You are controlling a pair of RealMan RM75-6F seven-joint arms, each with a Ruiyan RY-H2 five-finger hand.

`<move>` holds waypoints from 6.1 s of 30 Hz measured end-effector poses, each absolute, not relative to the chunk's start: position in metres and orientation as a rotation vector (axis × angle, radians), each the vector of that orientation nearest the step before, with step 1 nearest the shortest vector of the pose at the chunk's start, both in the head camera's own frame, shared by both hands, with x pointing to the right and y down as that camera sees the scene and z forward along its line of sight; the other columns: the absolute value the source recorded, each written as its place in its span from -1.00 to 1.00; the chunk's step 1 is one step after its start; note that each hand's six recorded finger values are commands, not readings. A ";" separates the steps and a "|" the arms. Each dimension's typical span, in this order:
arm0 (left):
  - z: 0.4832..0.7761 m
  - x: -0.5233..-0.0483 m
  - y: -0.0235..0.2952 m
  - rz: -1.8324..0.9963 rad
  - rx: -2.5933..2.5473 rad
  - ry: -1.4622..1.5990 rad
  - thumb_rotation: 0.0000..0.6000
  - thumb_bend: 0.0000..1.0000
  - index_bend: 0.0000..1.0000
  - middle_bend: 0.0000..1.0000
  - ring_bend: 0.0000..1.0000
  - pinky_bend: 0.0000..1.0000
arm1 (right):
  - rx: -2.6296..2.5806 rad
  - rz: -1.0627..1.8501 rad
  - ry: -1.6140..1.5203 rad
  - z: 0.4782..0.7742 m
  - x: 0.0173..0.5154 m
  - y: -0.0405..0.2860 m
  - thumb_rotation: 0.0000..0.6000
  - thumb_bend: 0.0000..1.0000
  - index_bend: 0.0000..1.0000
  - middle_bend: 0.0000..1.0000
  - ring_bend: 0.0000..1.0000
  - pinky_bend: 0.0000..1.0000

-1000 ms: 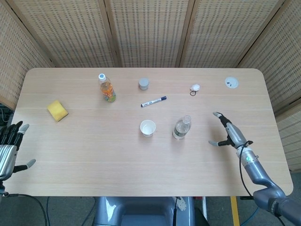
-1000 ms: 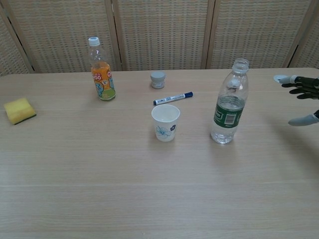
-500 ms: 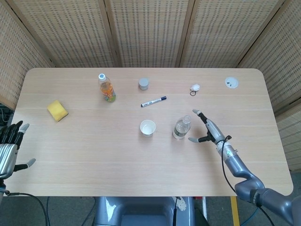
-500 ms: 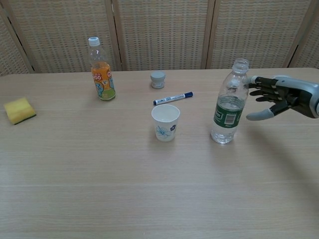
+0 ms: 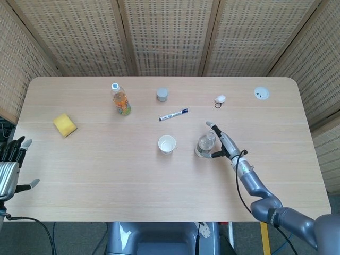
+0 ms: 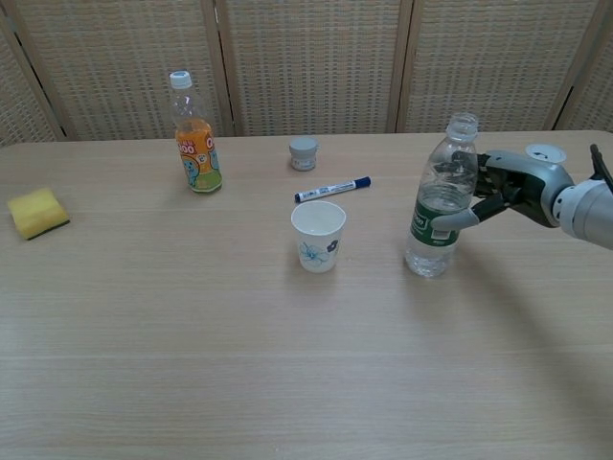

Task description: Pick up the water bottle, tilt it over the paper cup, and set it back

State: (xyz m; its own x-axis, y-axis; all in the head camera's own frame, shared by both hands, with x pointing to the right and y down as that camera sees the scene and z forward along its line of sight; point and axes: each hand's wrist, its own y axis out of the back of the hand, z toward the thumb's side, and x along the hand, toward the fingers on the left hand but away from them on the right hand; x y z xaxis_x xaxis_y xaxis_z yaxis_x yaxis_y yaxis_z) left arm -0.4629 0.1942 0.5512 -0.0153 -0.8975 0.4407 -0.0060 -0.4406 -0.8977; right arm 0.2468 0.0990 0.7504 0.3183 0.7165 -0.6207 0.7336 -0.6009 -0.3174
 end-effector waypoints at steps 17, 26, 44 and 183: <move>0.552 -0.469 0.192 -1.563 -1.522 0.991 1.00 -1.00 -1.00 -1.00 -1.00 -1.00 | 2.473 -1.099 1.407 0.764 0.217 0.103 1.00 -0.37 -0.16 -0.20 -0.58 -0.87; 0.552 -0.469 0.191 -1.563 -1.525 0.996 1.00 -1.00 -1.00 -1.00 -1.00 -1.00 | 2.445 -1.066 1.493 0.762 0.220 0.097 1.00 0.43 0.06 0.09 -0.04 0.25; 0.550 -0.470 0.191 -1.560 -1.537 1.006 1.00 -1.00 -1.00 -1.00 -1.00 -1.00 | 2.826 -1.625 1.578 0.716 0.215 0.055 1.00 0.66 0.07 0.17 0.19 0.57; 0.551 -0.480 0.186 -1.574 -1.587 1.043 1.00 -1.00 -1.00 -1.00 -1.00 -1.00 | 2.517 -2.552 1.429 0.690 0.143 0.052 1.00 0.68 0.07 0.27 0.35 0.72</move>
